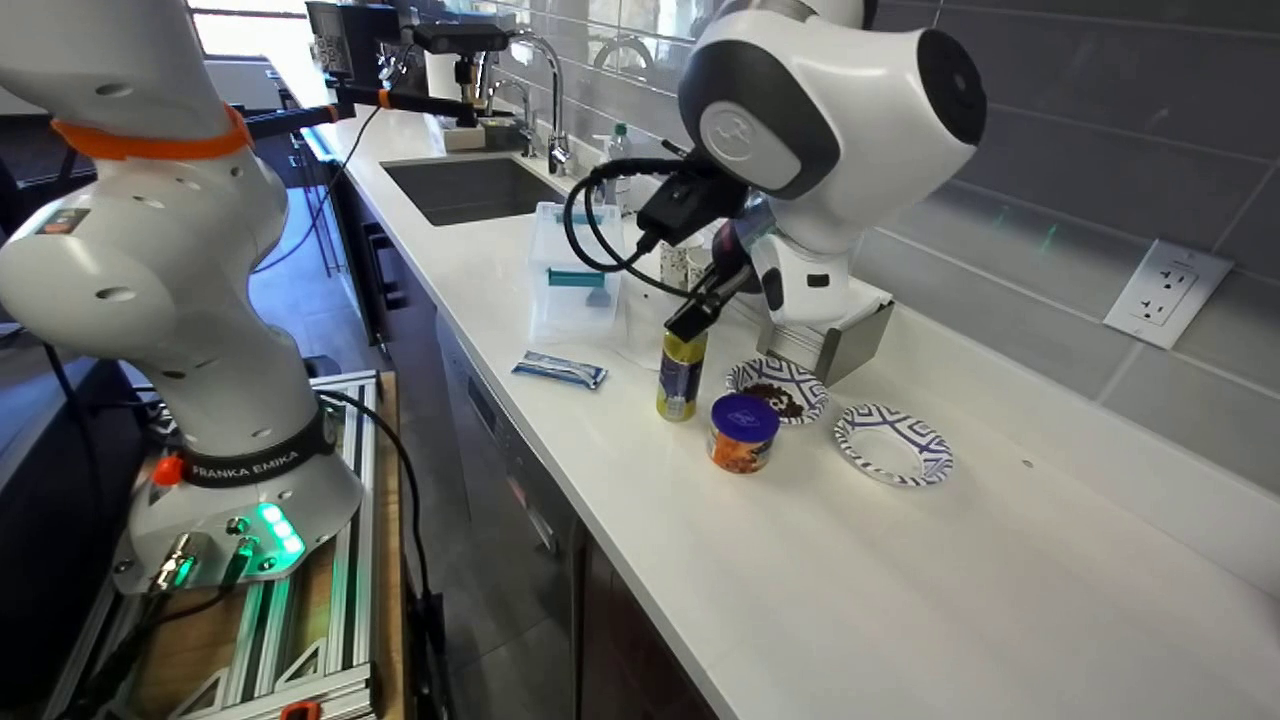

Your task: Put the orange bottle on the plate to the right

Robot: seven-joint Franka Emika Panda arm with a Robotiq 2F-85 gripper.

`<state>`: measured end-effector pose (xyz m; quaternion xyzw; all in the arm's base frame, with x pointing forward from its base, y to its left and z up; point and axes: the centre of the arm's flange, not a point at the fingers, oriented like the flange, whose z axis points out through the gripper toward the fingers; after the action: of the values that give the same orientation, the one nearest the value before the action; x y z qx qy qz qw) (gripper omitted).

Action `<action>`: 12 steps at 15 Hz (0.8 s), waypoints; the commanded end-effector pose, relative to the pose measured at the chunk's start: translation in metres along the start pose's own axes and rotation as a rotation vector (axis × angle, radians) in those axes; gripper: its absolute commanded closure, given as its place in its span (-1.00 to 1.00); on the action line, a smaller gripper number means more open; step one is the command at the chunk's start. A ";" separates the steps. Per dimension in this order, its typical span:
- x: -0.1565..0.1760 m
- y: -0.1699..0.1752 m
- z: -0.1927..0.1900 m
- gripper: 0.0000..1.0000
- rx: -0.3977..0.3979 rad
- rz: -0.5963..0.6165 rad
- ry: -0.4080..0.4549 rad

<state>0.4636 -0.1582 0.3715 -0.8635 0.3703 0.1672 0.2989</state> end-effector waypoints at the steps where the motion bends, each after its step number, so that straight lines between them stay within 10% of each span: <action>1: 0.053 0.003 -0.008 -1.00 -0.024 -0.015 -0.064; 12: 0.094 0.014 0.008 -1.00 -0.051 0.036 -0.099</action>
<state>0.5157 -0.2117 0.3112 -0.8547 0.3663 0.2244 0.2916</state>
